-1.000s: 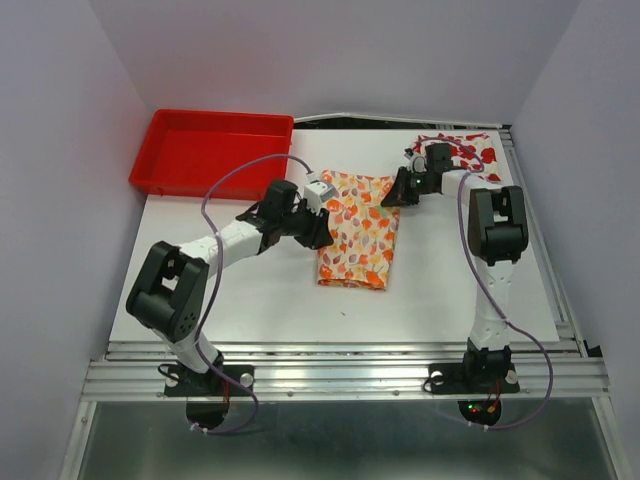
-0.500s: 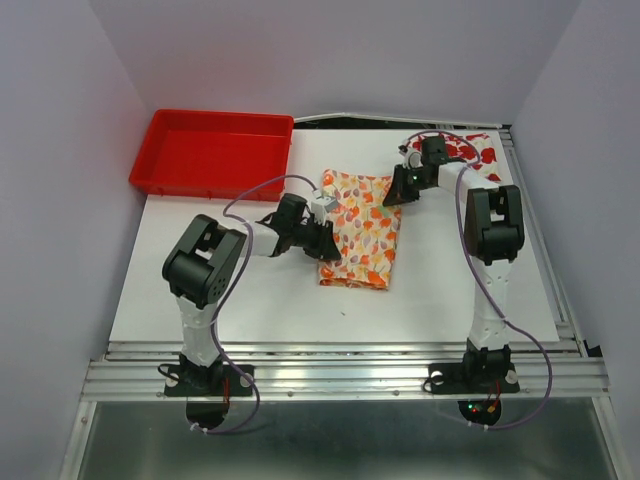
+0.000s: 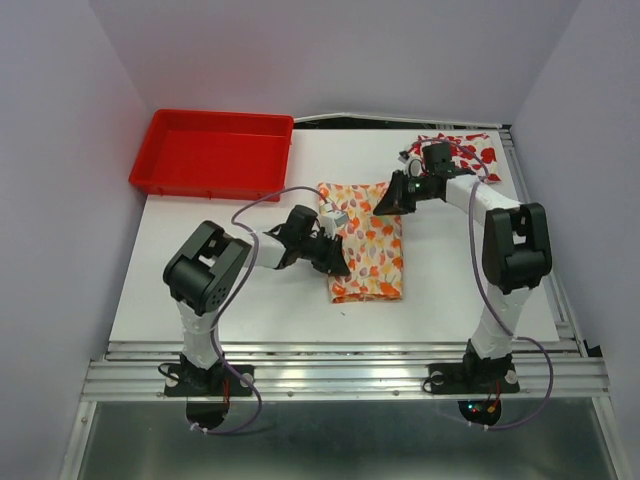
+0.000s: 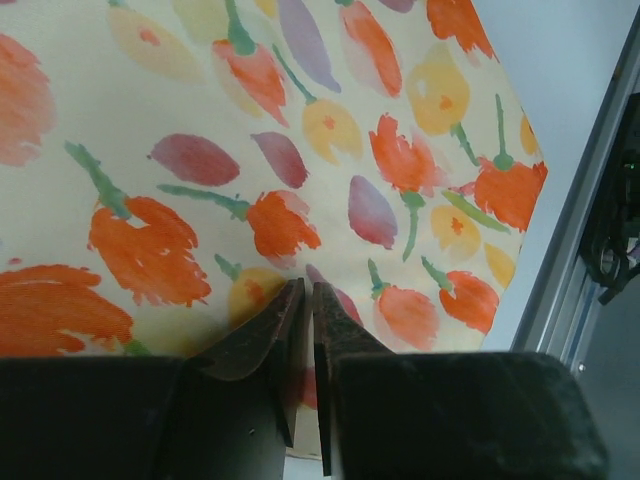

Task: Fold and stack the skirts
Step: Fold the skirt

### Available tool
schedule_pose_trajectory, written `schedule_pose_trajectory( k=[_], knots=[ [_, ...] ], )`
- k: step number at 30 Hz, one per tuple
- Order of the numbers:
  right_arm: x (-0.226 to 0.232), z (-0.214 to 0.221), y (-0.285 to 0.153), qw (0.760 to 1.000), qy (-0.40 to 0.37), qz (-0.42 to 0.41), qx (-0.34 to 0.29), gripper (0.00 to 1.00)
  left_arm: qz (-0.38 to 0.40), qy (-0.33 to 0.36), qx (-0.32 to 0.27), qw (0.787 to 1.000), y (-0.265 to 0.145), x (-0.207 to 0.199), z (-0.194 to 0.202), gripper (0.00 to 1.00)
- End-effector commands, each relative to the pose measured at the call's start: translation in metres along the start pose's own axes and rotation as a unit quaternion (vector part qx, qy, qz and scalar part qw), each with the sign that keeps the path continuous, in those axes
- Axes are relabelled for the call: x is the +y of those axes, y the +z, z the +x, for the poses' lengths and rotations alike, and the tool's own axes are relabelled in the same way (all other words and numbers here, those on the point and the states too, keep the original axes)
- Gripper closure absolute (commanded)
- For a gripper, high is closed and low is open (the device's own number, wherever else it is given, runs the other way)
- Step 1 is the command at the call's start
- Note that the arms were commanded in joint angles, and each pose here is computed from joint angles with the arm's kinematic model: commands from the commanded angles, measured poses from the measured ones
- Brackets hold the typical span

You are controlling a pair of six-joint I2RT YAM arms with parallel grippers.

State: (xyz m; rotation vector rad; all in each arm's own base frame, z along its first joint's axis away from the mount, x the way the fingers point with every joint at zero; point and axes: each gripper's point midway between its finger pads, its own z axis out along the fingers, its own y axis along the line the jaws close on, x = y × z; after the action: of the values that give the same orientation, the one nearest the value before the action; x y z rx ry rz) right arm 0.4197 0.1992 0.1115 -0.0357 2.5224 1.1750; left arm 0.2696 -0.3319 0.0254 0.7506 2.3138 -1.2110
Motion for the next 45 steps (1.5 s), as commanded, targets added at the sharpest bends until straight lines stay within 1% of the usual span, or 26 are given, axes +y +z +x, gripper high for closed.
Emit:
schedule_pose_trajectory(
  k=[1, 4, 5, 6, 9, 12, 14, 15, 17, 18, 20, 21, 24, 25, 26, 29, 30, 34, 36, 38, 40, 41, 42, 43, 44, 45],
  knots=[
    [-0.006, 0.051, 0.013, 0.998, 0.028, -0.034, 0.047, 0.85, 0.019, -0.015, 0.002, 1.000, -0.012, -0.018, 0.008, 0.79],
    [-0.028, 0.082, 0.022, 0.996, 0.034, -0.032, 0.080, 0.87, 0.031, 0.001, -0.014, 0.999, -0.023, -0.028, 0.002, 0.75],
    [-0.041, 0.099, 0.027, 0.994, 0.038, -0.029, 0.097, 0.87, 0.041, 0.016, -0.041, 0.998, -0.034, -0.034, -0.009, 0.71],
    [-0.049, 0.108, 0.030, 0.993, 0.041, -0.024, 0.106, 0.87, 0.047, 0.015, -0.058, 0.997, -0.041, -0.038, -0.016, 0.70],
    [-0.067, 0.124, 0.037, 0.992, 0.035, -0.012, 0.124, 0.89, 0.067, 0.048, -0.131, 0.988, -0.065, -0.053, -0.051, 0.64],
    [-0.077, 0.131, 0.042, 0.990, 0.031, -0.010, 0.135, 0.89, 0.079, 0.048, -0.157, 0.983, -0.069, -0.058, -0.069, 0.63],
    [-0.083, 0.135, 0.043, 0.990, 0.011, -0.009, 0.140, 0.89, 0.089, 0.011, -0.172, 0.981, -0.067, -0.050, -0.077, 0.63],
    [-0.085, 0.138, 0.043, 0.989, 0.010, -0.006, 0.146, 0.89, 0.097, 0.012, -0.201, 0.975, -0.072, -0.047, -0.091, 0.63],
    [-0.088, 0.143, 0.041, 0.988, 0.000, -0.003, 0.152, 0.89, 0.107, -0.031, -0.212, 0.971, -0.068, -0.032, -0.091, 0.63],
    [-0.092, 0.149, 0.040, 0.987, -0.004, 0.002, 0.161, 0.90, 0.131, -0.053, -0.237, 0.961, -0.075, -0.034, -0.100, 0.63],
    [-0.095, 0.154, 0.038, 0.985, -0.007, 0.008, 0.170, 0.89, 0.145, -0.089, -0.252, 0.953, -0.072, -0.023, -0.099, 0.63],
    [-0.096, 0.157, 0.036, 0.984, -0.006, 0.011, 0.176, 0.89, 0.162, -0.109, -0.270, 0.943, -0.077, -0.025, -0.106, 0.63],
    [-0.099, 0.163, 0.033, 0.982, -0.019, 0.014, 0.185, 0.89, 0.164, -0.145, -0.280, 0.935, -0.068, -0.009, -0.109, 0.64],
    [-0.099, 0.163, 0.032, 0.982, -0.018, 0.014, 0.187, 0.89, 0.156, -0.161, -0.275, 0.935, -0.061, 0.000, -0.104, 0.64],
    [-0.098, 0.165, 0.031, 0.982, -0.015, 0.013, 0.190, 0.89, 0.142, -0.182, -0.274, 0.934, -0.056, 0.010, -0.103, 0.65],
    [-0.097, 0.165, 0.031, 0.981, -0.015, 0.012, 0.192, 0.89, 0.114, -0.215, -0.267, 0.933, -0.046, 0.031, -0.094, 0.65],
    [-0.096, 0.163, 0.031, 0.981, -0.018, 0.011, 0.190, 0.89, 0.084, -0.242, -0.256, 0.932, -0.041, 0.046, -0.087, 0.65],
    [-0.095, 0.161, 0.028, 0.981, -0.022, 0.015, 0.191, 0.89, 0.033, -0.264, -0.231, 0.936, -0.031, 0.074, -0.074, 0.64],
    [-0.095, 0.161, 0.027, 0.981, -0.023, 0.017, 0.190, 0.89, 0.034, -0.248, -0.225, 0.942, -0.033, 0.071, -0.076, 0.63],
    [-0.090, 0.156, 0.026, 0.982, -0.027, 0.014, 0.184, 0.89, 0.046, -0.205, -0.229, 0.950, -0.044, 0.052, -0.093, 0.61],
    [-0.084, 0.149, 0.024, 0.984, -0.028, 0.008, 0.175, 0.89, 0.053, -0.155, -0.224, 0.961, -0.055, 0.034, -0.099, 0.57],
    [-0.078, 0.144, 0.023, 0.985, -0.029, 0.003, 0.169, 0.89, 0.061, -0.112, -0.238, 0.963, -0.071, 0.011, -0.116, 0.54],
    [-0.073, 0.141, 0.022, 0.986, -0.024, -0.002, 0.165, 0.89, 0.036, -0.081, -0.219, 0.972, -0.074, 0.010, -0.114, 0.53],
    [-0.065, 0.134, 0.020, 0.987, -0.033, -0.013, 0.156, 0.88, 0.026, -0.036, -0.230, 0.972, -0.089, -0.008, -0.127, 0.50],
    [-0.061, 0.133, 0.020, 0.988, -0.018, -0.016, 0.155, 0.88, 0.017, -0.003, -0.222, 0.975, -0.094, -0.017, -0.129, 0.50],
    [-0.052, 0.127, 0.017, 0.989, -0.019, -0.025, 0.145, 0.87, -0.034, 0.056, -0.195, 0.979, -0.098, -0.010, -0.125, 0.45]
  ],
)
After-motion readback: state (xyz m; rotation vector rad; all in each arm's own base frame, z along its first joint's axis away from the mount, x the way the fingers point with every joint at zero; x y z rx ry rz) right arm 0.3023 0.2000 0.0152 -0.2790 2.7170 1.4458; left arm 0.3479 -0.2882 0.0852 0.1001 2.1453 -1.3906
